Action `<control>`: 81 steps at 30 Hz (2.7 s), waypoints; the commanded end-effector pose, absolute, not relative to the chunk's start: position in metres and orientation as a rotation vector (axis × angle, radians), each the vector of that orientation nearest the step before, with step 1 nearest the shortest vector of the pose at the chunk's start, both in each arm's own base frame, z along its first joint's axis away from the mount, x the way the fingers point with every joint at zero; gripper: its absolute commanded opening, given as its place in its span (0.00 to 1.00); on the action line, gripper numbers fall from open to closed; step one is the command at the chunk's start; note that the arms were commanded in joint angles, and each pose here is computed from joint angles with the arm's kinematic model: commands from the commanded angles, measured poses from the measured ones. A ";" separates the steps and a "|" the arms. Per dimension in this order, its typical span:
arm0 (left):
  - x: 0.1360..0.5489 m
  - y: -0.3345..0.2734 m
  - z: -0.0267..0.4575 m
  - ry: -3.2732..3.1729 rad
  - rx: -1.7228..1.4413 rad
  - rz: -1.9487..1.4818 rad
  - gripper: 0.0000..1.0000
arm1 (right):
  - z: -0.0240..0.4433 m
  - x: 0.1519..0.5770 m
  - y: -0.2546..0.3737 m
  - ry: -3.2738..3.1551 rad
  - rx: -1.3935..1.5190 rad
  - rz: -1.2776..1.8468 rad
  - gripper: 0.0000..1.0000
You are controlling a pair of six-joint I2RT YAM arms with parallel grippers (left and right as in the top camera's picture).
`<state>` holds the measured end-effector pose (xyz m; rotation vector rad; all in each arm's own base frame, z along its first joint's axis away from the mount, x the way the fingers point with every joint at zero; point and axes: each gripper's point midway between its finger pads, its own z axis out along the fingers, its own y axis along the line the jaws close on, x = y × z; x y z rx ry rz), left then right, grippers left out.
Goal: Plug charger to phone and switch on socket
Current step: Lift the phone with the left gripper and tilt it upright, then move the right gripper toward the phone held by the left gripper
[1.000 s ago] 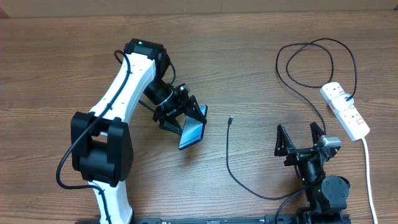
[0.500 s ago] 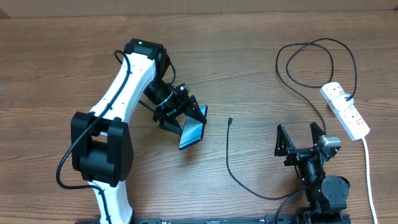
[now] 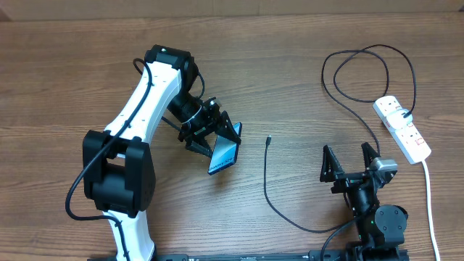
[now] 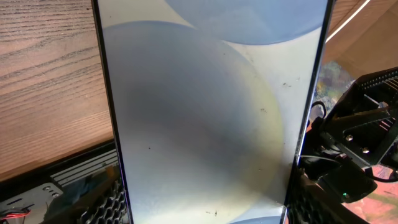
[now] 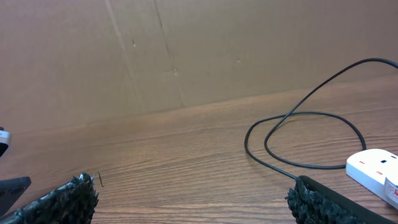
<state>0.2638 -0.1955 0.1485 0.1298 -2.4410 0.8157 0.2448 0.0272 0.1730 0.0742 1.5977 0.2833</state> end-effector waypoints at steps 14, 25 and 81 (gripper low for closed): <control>0.270 -0.207 0.163 -2.414 0.120 0.936 0.48 | 0.170 0.245 0.025 1.596 0.078 0.272 1.00; 0.272 -0.201 0.155 -2.460 0.095 0.883 0.47 | 0.170 0.245 0.025 1.596 0.078 0.271 1.00; 0.421 -0.130 0.228 -2.970 0.434 1.118 0.46 | 0.208 0.214 0.105 1.726 -0.054 0.906 1.00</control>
